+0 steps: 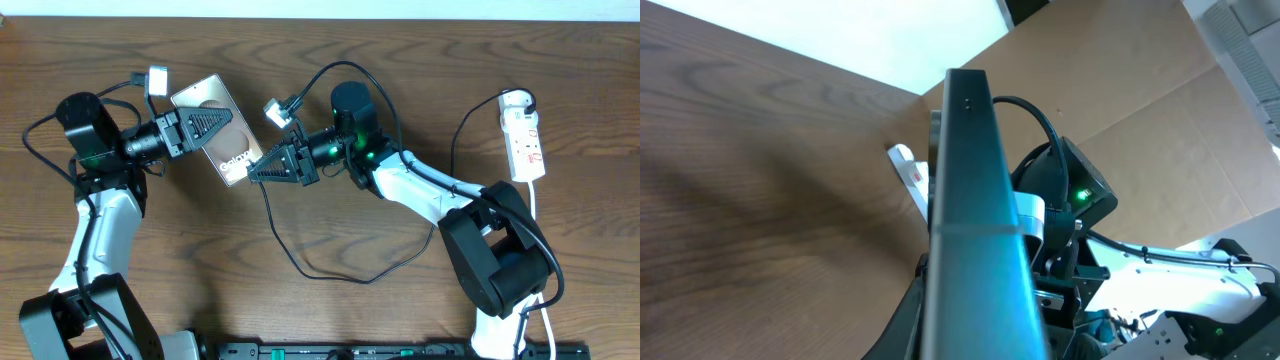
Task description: Plug charger to phone and switch on socket
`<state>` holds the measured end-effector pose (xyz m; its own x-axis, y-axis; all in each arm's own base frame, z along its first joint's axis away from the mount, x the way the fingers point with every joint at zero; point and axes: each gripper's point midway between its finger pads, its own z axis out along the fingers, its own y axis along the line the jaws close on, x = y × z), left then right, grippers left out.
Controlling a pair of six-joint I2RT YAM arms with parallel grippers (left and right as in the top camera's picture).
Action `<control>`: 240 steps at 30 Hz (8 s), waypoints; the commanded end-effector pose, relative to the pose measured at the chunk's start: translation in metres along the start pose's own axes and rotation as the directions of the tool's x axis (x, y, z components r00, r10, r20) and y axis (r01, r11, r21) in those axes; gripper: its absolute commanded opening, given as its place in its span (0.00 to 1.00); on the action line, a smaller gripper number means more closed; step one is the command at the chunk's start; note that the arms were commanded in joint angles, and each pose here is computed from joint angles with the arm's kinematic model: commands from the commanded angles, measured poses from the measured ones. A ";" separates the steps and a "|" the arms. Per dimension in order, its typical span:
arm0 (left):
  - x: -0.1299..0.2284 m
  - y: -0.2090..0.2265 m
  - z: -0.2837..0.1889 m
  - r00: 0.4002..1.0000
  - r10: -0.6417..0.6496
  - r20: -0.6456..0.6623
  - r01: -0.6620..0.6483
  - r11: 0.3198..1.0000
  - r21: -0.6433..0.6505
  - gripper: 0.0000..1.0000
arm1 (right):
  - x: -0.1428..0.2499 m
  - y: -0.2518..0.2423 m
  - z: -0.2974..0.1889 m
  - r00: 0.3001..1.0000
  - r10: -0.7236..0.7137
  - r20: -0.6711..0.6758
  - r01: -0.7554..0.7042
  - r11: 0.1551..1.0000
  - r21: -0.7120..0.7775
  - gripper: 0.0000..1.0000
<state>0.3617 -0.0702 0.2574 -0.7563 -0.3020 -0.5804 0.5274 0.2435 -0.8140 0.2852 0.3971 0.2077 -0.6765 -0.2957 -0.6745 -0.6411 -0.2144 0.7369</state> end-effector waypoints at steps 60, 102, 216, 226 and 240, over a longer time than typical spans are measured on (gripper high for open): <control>-0.015 0.002 -0.040 0.954 -0.289 0.076 0.291 0.957 -0.010 0.07 | 0.150 -0.100 -0.175 0.727 0.546 0.417 -0.341 -0.241 0.909 0.60; -0.015 0.002 -0.040 0.967 -0.242 0.075 0.244 0.970 -0.014 0.08 | 0.198 -0.145 -0.152 0.661 0.615 0.430 -0.358 -0.245 0.901 0.22; -0.026 0.013 -0.051 0.984 -0.105 0.146 0.117 0.990 -0.079 0.08 | 0.011 -0.010 0.034 0.985 -0.160 -0.064 0.158 0.987 -0.043 0.01; -0.025 0.012 -0.050 0.984 -0.107 0.141 0.118 0.990 -0.075 0.07 | 0.010 -0.013 0.035 0.989 -0.140 -0.057 0.139 0.990 -0.021 0.01; -0.023 0.010 -0.050 0.986 -0.106 0.127 0.115 0.991 -0.064 0.07 | 0.009 -0.014 0.035 0.992 -0.113 -0.054 0.113 0.994 -0.013 0.01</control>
<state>0.3720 -0.0113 0.2579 -0.7501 -0.4726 -0.4626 0.3740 0.2737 -0.8861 0.2786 0.4281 0.1821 -0.5817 -0.3231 -0.7465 -0.7065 -0.2541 0.6605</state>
